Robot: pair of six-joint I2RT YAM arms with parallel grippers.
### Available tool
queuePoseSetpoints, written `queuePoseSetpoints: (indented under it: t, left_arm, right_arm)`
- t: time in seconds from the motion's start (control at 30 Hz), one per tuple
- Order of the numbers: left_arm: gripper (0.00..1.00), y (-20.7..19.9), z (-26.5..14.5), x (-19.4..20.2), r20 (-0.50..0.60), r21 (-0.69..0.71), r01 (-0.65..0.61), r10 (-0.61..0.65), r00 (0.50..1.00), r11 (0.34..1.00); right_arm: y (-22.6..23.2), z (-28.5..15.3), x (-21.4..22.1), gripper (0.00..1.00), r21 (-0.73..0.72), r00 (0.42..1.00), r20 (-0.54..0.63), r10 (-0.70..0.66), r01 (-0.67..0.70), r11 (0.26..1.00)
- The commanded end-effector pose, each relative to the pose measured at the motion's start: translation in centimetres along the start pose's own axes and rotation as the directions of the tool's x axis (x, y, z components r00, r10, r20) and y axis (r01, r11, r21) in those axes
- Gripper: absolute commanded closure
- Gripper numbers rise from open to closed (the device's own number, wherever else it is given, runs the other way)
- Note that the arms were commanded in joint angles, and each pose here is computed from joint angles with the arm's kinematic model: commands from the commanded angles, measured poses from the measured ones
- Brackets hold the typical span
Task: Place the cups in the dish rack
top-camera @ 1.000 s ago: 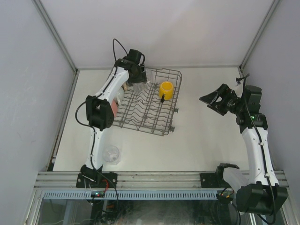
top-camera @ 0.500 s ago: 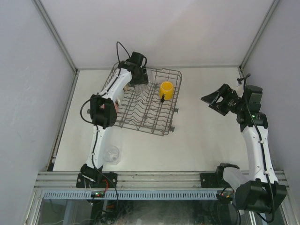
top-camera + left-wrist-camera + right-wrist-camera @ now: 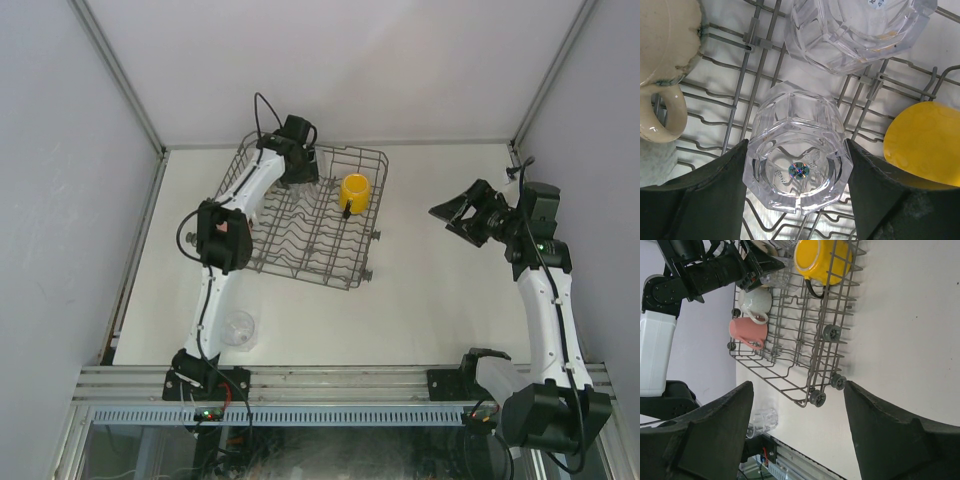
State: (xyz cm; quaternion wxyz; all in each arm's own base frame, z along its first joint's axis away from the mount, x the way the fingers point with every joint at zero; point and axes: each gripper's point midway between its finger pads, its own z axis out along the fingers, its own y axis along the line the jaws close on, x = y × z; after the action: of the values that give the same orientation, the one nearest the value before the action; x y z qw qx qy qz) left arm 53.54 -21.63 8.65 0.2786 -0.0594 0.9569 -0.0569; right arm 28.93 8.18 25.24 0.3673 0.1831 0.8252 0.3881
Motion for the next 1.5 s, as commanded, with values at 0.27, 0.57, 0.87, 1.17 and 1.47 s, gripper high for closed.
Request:
queuePoseSetpoints:
  t: [0.27, 0.57, 0.87, 1.17, 1.47]
  left_arm:
    - [0.16, -0.6, -2.3, -1.3, 0.051, -0.006, -0.049, 0.05, 0.997, 0.999]
    - [0.05, -1.0, -6.3, -3.2, 0.116, 0.032, -0.037, 0.033, 0.993, 0.999]
    - [0.03, 1.5, -18.9, -3.7, 0.236, 0.08, -0.012, -0.007, 0.972, 0.997]
    - [0.01, 7.9, -29.4, 2.2, 0.282, 0.13, 0.08, -0.114, 0.953, 0.988]
    - [0.01, 13.2, -37.0, 6.8, 0.367, 0.139, 0.177, -0.216, 0.905, 0.974]
  right_arm:
    - [0.6, 0.0, -0.7, 0.26, 0.003, 0.996, 0.026, -0.081, 0.081, 0.997]
    - [1.0, 0.8, 1.0, 0.25, 0.02, 0.992, -0.022, -0.128, 0.129, 0.992]
    - [5.4, 4.7, 8.0, 0.26, 0.032, 0.946, -0.201, -0.255, 0.267, 0.963]
    - [12.1, 9.1, 18.5, 0.26, -0.031, 0.831, -0.407, -0.378, 0.402, 0.915]
    - [14.4, 11.6, 30.2, 0.33, -0.081, 0.633, -0.62, -0.463, 0.536, 0.84]
